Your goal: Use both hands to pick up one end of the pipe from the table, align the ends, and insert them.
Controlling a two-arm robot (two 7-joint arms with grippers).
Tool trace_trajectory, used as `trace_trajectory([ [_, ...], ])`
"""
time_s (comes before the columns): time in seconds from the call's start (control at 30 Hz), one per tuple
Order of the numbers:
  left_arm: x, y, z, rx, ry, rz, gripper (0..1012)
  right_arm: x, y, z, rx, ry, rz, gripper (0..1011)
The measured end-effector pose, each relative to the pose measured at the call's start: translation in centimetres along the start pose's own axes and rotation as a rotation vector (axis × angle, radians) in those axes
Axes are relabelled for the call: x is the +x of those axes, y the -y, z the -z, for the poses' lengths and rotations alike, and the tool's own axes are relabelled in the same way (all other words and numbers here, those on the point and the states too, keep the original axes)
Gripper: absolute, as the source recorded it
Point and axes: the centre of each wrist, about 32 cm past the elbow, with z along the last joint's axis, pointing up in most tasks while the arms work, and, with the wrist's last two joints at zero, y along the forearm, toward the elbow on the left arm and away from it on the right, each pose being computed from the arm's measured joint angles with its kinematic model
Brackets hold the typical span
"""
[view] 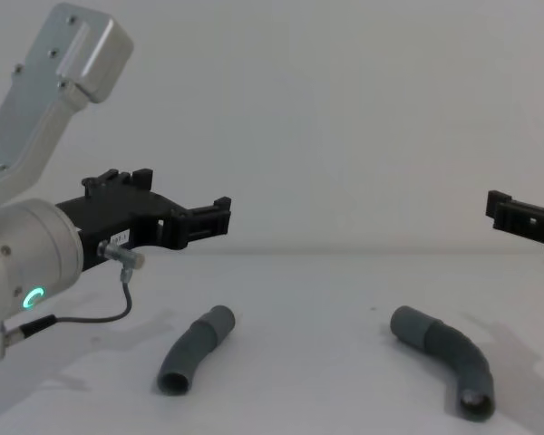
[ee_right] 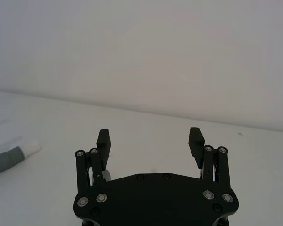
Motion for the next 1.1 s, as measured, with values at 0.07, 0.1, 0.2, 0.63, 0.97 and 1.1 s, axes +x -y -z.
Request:
trace_trajectory([
  [0.07,-0.07,-0.11,0.12,-0.009,0.0,-0.005,1002,0.0,0.0,0.0,0.0,0.0,0.0,1004],
  [0.1,-0.1,-0.14,0.15,-0.011,0.0,-0.006,1001,0.0,0.0,0.0,0.0,0.0,0.0,1004],
  [0.2,-0.14,-0.19,0.2,-0.015,0.0,-0.008,1002,0.0,0.0,0.0,0.0,0.0,0.0,1004],
  [0.63,-0.15,-0.2,0.2,-0.016,0.0,-0.008,1002,0.0,0.0,0.0,0.0,0.0,0.0,1004],
  [0.97,-0.16,-0.2,0.21,-0.016,0.0,-0.007,1001,0.0,0.0,0.0,0.0,0.0,0.0,1004],
  [1.1,-0.16,-0.2,0.21,-0.016,0.0,-0.007,1001,0.0,0.0,0.0,0.0,0.0,0.0,1004],
])
